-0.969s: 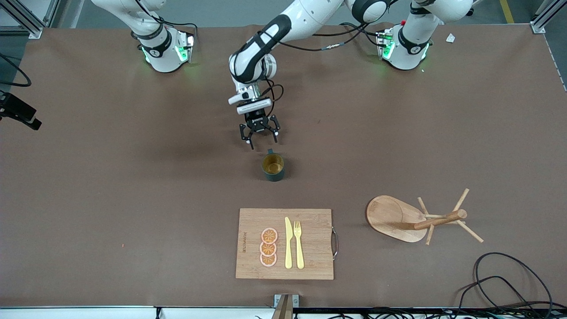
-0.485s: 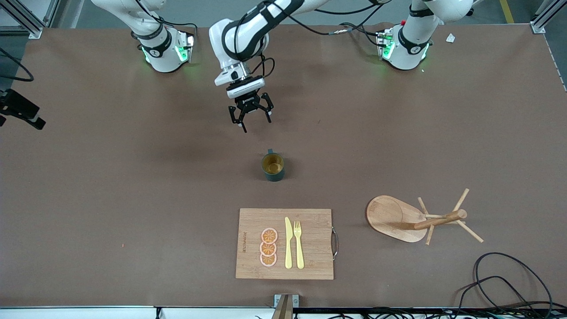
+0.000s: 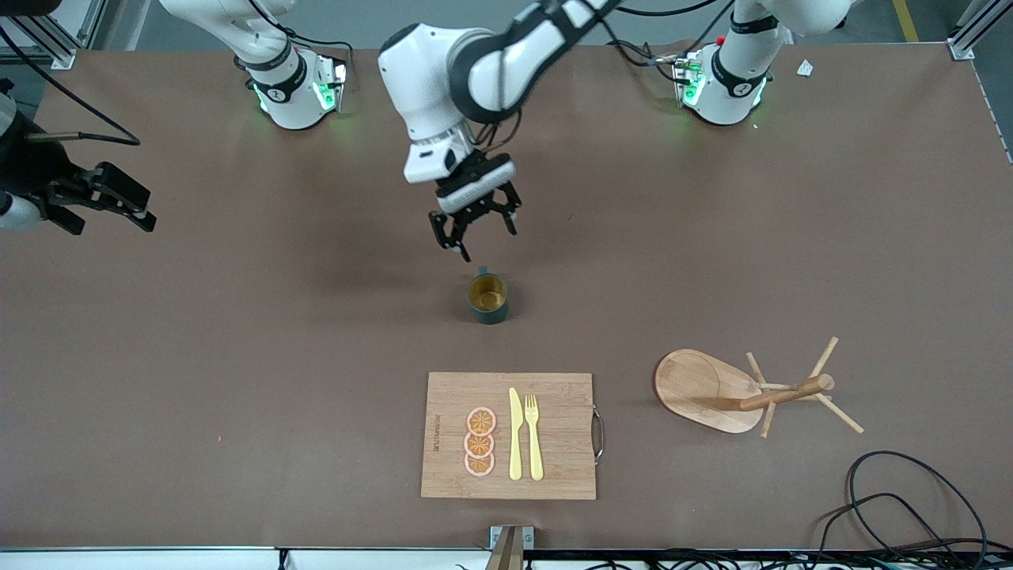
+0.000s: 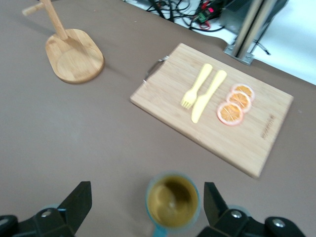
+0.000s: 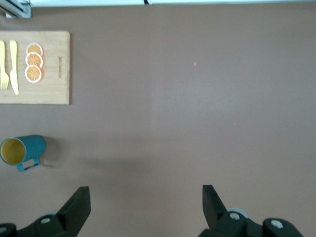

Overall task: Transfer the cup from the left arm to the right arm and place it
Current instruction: 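Raise the left gripper while the right gripper reaches toward the mug, then grasp the teal mug with the right gripper while the left gripper retracts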

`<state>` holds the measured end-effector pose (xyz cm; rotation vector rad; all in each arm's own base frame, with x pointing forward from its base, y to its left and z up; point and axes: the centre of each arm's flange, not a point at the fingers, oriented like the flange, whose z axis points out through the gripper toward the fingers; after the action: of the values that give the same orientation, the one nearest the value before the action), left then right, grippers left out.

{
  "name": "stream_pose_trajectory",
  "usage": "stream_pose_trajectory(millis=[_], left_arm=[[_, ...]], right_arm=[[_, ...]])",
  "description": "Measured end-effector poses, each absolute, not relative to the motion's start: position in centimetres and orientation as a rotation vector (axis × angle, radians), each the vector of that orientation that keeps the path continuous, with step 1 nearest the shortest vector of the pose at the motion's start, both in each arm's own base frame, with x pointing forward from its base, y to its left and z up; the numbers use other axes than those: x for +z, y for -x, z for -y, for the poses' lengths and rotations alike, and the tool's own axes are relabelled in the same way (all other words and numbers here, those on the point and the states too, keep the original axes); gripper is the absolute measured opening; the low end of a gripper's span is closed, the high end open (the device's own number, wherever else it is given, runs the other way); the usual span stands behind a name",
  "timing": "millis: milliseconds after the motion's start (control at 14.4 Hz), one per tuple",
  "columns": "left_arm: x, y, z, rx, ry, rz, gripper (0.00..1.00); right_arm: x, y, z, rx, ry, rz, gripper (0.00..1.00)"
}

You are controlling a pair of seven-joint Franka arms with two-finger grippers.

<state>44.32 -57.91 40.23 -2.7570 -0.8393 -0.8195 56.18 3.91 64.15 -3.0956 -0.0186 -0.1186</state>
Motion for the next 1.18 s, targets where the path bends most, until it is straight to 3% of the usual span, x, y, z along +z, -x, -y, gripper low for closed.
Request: stream_pose_trajectory(millis=[277, 554, 831, 1177], left_arm=[[46.2, -54.5, 46.7, -0.608, 2.808, 0.879, 1.0], [48.6, -61.9, 35.1, -0.478, 2.831, 0.89, 1.0], [50.9, -65.2, 26.8, -0.412, 2.869, 0.904, 1.0], [54.1, -65.9, 18.9, -0.301, 2.906, 0.807, 1.0]], right_arm=[[60.6, -57.4, -4.6, 0.018, 3.102, 0.036, 1.0], [54.7, -59.2, -10.3, 0.176, 3.058, 0.139, 1.0], [48.8, -60.5, -18.5, 0.216, 3.039, -0.005, 1.0], [42.5, -60.2, -29.1, 0.162, 3.017, -0.464, 1.0]])
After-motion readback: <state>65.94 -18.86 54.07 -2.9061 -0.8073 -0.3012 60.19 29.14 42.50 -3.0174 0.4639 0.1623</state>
